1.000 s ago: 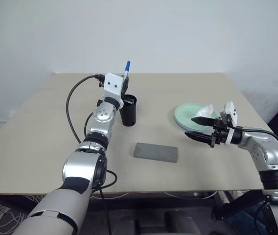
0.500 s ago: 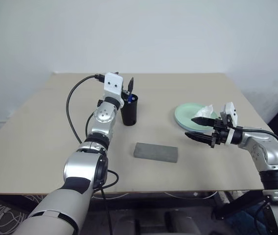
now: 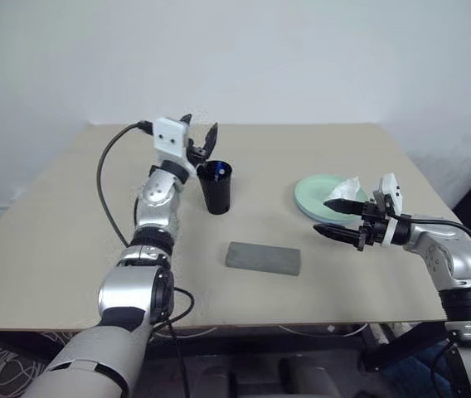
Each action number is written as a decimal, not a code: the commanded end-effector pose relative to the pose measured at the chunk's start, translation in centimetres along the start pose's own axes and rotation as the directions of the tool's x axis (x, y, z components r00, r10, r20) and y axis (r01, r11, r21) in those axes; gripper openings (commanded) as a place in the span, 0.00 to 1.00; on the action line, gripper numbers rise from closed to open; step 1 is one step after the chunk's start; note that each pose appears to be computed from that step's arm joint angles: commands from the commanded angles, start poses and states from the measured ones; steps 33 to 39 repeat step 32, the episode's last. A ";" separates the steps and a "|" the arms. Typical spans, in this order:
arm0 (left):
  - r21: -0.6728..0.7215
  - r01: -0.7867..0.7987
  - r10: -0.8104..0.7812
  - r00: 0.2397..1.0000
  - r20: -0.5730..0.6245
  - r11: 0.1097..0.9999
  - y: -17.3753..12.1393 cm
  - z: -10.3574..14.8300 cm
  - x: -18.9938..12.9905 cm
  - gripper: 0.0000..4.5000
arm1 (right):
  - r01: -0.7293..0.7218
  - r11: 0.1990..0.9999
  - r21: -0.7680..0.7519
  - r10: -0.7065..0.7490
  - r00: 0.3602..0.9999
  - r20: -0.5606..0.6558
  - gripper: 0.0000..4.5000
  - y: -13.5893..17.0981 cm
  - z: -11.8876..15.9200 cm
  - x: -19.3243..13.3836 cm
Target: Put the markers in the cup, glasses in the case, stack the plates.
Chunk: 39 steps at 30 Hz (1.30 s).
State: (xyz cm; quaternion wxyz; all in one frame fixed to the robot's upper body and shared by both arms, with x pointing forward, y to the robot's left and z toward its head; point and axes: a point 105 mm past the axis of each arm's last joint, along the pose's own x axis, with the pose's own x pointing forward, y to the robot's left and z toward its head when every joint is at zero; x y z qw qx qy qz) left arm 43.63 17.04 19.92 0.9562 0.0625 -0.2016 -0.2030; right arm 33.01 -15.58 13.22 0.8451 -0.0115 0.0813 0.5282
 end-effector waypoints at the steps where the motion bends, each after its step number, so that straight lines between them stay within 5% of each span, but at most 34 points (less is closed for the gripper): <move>1: -0.016 0.124 -0.124 0.992 0.032 0.992 0.7 2.2 -1.9 0.69 | 0.018 1.000 -0.021 -0.017 0.999 0.048 0.98 -0.5 1.4 -0.5; 14: -0.197 0.480 -0.518 0.769 -0.374 0.855 -3.7 -3.6 -14.4 0.69 | 0.119 0.992 -0.051 -0.120 0.993 -0.010 0.98 -2.7 0.1 -3.4; 24: -0.174 0.456 -0.484 0.765 -0.425 0.873 -4.6 -5.3 -15.7 0.69 | 0.199 0.980 -0.017 -0.200 0.977 -0.076 0.98 -3.3 -2.1 -6.7; 39: -0.152 0.414 -0.438 0.798 -0.415 0.898 -5.3 -5.5 -16.0 0.69 | 0.190 0.982 0.004 -0.188 0.977 -0.101 0.98 -2.8 -2.2 -7.0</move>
